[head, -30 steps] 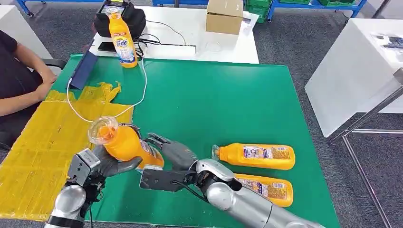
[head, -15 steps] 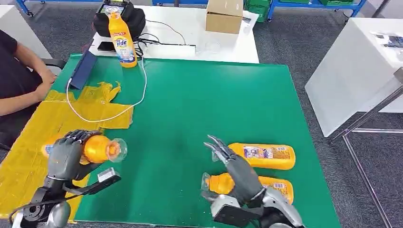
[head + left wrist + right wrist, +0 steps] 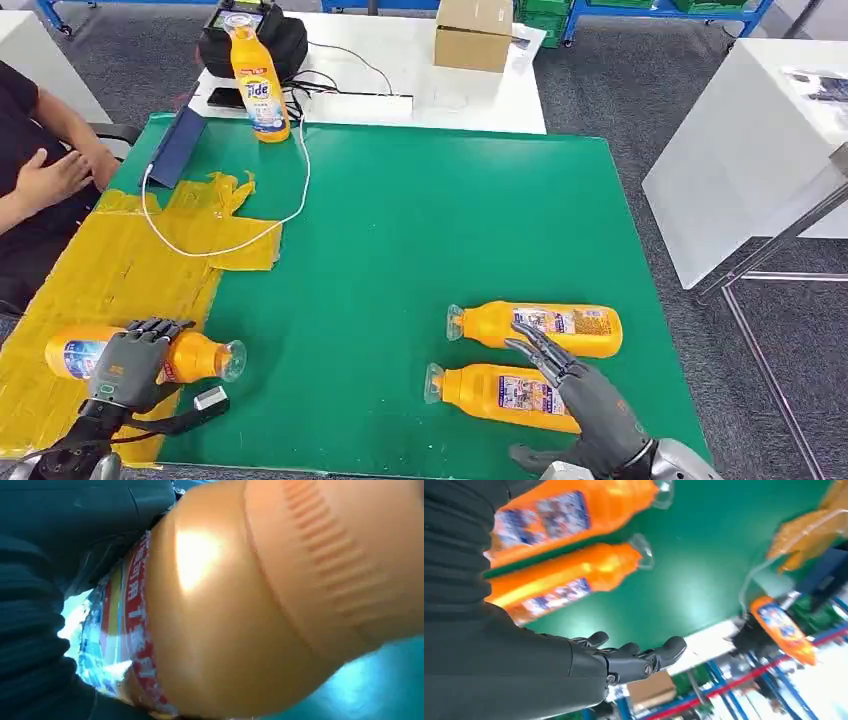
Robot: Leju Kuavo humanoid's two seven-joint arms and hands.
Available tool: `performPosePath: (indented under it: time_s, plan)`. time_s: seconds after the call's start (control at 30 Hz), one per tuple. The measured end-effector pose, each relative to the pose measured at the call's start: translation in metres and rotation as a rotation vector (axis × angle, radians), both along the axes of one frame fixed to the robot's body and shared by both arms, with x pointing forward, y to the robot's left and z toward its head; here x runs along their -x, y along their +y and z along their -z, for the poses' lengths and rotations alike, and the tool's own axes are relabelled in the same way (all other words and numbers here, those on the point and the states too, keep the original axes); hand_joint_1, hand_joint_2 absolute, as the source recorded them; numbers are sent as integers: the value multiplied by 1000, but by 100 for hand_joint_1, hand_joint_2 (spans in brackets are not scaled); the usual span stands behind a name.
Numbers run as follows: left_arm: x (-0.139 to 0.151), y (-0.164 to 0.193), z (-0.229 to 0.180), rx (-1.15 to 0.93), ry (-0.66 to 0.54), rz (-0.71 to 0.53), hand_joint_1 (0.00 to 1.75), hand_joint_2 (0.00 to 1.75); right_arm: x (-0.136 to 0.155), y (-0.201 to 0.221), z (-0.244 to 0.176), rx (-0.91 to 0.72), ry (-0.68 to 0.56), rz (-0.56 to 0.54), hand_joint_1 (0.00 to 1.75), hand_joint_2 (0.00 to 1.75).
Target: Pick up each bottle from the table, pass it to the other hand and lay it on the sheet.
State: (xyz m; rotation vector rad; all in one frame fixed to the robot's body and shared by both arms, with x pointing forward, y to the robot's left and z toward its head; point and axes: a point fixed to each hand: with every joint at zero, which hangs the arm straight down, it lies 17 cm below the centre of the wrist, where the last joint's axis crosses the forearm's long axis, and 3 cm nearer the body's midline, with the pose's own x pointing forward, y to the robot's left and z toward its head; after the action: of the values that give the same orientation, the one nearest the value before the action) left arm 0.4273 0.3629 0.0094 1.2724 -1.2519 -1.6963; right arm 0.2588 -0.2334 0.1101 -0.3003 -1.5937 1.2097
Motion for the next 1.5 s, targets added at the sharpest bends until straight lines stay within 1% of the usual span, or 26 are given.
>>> performPosePath:
  time_s: [0.1,0.23,0.37,0.6,0.77,0.93,1.03,1.1,1.23,1.37,1.5]
  plan:
    - [-3,-5,3,8,6,22,0,175,7,-18,5,43,35,11,0,175]
    - [-6,-10,6,19,21,39,0,175,12,-29,8,84,50,12,0,175]
    - [-5,-26,7,137,58,80,0,175,16,-42,16,120,89,41,0,175]
    - [-1,-61,-7,325,60,140,0,175,6,-59,23,195,85,69,0,175]
    - [1,-80,-16,398,60,177,0,175,-1,-66,28,219,87,88,0,175]
    - [0,-115,-46,708,95,236,0,175,-7,-76,44,276,106,116,0,175]
    - [-4,-136,-74,874,106,270,0,175,-13,-83,59,306,127,143,0,175]
    - [-5,-145,-88,913,93,292,0,175,-16,-86,67,312,144,155,0,175]
    - [-5,-158,-103,942,77,324,0,175,-17,-91,89,342,197,167,0,175]
    - [-10,-168,-114,961,61,343,0,175,-8,-93,120,379,271,171,0,175]
    - [-13,-173,-120,967,52,355,0,175,-4,-92,133,384,301,174,0,175]
